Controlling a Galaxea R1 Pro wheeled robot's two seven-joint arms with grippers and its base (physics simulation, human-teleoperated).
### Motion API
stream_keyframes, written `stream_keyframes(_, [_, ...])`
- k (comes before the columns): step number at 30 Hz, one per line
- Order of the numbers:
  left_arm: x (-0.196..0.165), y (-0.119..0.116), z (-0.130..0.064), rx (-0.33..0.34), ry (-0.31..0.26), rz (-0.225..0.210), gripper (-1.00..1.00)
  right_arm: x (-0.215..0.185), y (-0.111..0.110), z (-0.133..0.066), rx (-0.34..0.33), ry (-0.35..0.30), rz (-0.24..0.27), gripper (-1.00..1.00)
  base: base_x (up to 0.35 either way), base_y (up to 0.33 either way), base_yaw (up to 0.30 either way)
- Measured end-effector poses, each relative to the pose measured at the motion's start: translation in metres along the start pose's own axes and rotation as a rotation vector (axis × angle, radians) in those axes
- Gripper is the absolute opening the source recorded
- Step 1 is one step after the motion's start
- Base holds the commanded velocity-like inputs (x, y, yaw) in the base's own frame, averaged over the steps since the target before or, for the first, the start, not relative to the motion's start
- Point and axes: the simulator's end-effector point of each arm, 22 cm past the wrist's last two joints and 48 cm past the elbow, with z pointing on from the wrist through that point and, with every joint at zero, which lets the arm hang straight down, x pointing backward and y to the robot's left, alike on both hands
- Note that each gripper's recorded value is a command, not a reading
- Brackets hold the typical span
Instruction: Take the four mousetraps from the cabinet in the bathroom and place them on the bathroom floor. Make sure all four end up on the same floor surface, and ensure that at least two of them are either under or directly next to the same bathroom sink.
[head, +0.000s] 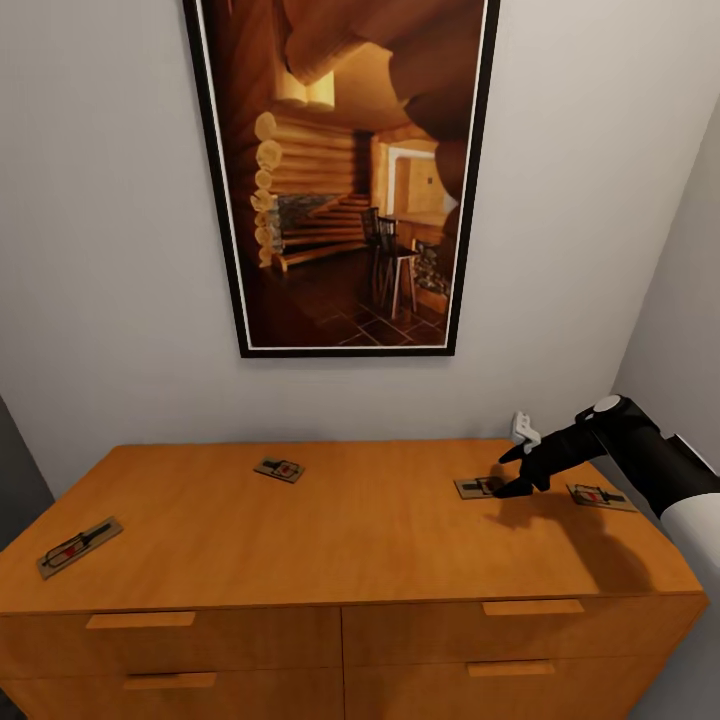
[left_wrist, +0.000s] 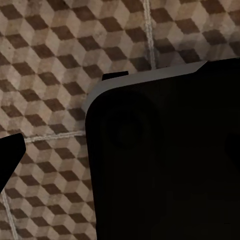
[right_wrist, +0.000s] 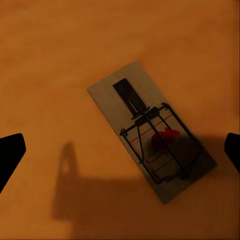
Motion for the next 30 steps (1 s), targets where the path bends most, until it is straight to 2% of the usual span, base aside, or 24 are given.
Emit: stream_keyframes(30, [0.0000, -0.0002, 0.0000, 0.001, 0.000, 0.000, 1.00, -0.0008, -0.0008, 0.0002, 0.004, -0.003, 0.000, 1.00, 0.039, 0.000, 0.000])
